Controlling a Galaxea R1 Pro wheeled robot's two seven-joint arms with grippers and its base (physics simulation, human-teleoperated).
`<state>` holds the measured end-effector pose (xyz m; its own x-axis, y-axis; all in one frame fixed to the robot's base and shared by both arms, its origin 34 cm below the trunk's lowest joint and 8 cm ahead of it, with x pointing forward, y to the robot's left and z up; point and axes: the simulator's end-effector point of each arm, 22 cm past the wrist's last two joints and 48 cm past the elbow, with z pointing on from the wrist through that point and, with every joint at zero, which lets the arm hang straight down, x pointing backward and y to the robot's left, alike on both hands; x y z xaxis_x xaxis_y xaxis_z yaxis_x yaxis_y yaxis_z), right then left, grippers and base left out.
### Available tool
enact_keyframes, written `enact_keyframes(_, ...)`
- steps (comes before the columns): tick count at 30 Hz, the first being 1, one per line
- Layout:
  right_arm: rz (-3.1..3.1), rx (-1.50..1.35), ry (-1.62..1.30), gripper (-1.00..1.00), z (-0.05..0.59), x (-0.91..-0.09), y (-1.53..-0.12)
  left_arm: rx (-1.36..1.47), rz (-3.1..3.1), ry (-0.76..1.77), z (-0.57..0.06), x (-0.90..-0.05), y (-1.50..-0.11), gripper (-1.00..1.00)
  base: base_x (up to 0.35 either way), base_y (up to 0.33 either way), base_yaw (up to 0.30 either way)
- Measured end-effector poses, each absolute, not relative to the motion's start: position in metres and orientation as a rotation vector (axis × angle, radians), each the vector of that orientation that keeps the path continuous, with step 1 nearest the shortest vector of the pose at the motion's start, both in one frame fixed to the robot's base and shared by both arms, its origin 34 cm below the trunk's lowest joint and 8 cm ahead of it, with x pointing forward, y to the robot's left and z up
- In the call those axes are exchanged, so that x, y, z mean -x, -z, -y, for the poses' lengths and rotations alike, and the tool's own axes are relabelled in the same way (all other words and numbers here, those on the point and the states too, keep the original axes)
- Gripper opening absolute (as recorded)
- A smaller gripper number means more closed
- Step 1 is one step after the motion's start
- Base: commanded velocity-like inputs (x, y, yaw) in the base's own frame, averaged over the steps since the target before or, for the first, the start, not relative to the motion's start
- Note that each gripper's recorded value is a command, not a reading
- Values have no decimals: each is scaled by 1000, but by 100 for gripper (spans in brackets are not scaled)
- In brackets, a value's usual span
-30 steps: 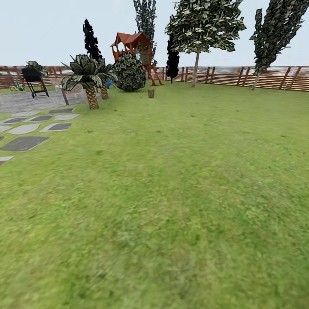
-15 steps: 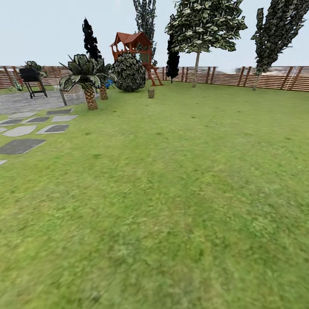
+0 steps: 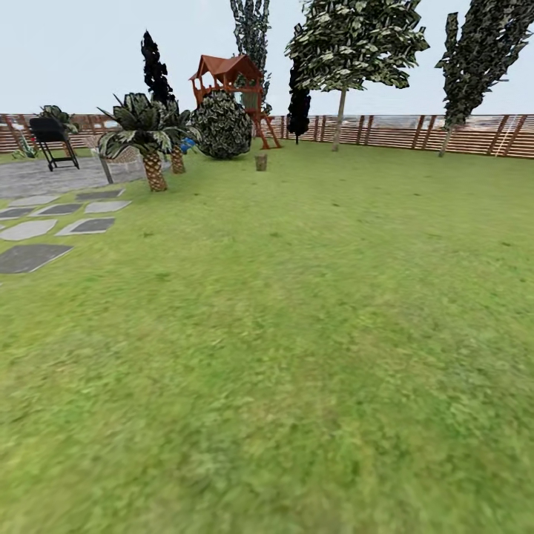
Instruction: Take the three Easter eggs out of the wicker basket on the lawn in the garden, then place them on the lawn next to a single tree (choose any tree) so that all three eggs are next to the same tree and none are left in the basket.
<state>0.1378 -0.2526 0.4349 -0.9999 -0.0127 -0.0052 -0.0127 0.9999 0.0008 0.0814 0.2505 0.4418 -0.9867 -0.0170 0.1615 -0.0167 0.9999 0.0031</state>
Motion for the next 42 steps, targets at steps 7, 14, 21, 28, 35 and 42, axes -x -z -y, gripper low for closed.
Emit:
enact_keyframes(7,-3136,20,-1,100,252,-138,-435,-25,2979,3,-251,-81,-442,100,340,0,0)
enact_keyframes(14,-3136,20,-1,100,253,-138,-435,-25,2979,2,-250,-81,-442,100,339,0,0)
enact_keyframes(21,-3136,20,-1,100,253,-138,-435,-25,2979,2,-250,-81,-442,100,340,0,0)
enact_keyframes(28,-3136,20,-1,100,253,-138,-435,-25,2978,2,-251,-81,-442,100,340,0,0)
enact_keyframes(35,-3136,20,-1,100,253,-138,-435,-25,2978,2,-250,-81,-442,100,340,0,0)
enact_keyframes(42,-3136,20,-1,100,253,-138,-435,-26,2978,0,-249,-81,-442,100,340,0,0)
